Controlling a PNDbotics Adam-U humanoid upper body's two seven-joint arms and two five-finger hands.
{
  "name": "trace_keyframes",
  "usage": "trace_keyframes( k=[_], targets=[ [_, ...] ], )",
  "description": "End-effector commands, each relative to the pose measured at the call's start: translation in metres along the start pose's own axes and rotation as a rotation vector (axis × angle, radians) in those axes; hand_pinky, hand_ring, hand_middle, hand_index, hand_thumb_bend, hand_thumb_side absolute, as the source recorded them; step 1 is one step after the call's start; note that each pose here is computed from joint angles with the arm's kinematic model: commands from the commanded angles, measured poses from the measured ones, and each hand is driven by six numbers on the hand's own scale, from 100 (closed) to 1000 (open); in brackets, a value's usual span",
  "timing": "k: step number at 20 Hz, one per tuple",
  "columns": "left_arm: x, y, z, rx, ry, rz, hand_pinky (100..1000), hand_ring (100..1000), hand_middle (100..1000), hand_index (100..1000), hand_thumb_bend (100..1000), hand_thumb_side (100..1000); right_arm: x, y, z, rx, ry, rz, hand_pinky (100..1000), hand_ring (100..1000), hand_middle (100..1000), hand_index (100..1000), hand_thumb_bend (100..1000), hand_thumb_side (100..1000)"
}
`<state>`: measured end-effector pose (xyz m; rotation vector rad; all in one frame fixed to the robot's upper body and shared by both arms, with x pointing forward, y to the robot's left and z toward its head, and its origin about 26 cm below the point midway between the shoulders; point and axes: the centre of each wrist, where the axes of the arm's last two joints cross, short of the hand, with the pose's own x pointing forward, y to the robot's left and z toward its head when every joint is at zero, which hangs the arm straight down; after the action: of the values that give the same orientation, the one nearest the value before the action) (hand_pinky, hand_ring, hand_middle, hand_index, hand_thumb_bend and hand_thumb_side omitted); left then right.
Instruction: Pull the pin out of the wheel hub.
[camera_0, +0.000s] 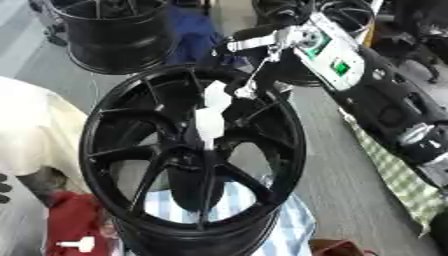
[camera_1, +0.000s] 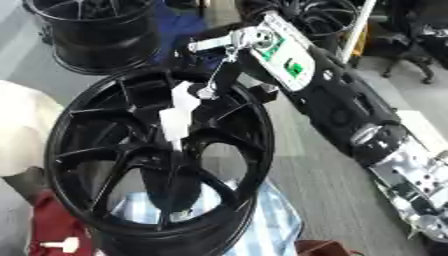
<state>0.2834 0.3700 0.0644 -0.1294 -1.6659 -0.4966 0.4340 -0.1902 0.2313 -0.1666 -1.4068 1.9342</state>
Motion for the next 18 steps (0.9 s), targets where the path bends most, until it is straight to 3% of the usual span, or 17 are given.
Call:
trace_keyframes(
  k=[1, 9, 18],
  targets=[
    [0.0106, 0.0046, -0.0041, -0.011, -0.024, -0.030, 637, 664, 638, 829, 100, 723, 0.0051, -0.0099, 0.0066, 0.000, 0.013, 0.045, 828, 893, 900, 947, 121, 100],
    [0.0122, 0.0045, -0.0061, -0.016, -0.033, -0.031, 637, 665, 638, 830, 100, 722, 0.0065, -0.0089, 0.0033, 0.013, 0.047, 0.105, 857, 919, 914, 950, 119, 100],
    [0.0139, 0.0052, -0.0074, -0.018, -0.041, -0.035, 638, 666, 638, 830, 100, 722, 0.0001, -0.0027, 0.0008, 0.038, 0.070, 0.113, 859, 920, 899, 938, 100, 100]
  ],
)
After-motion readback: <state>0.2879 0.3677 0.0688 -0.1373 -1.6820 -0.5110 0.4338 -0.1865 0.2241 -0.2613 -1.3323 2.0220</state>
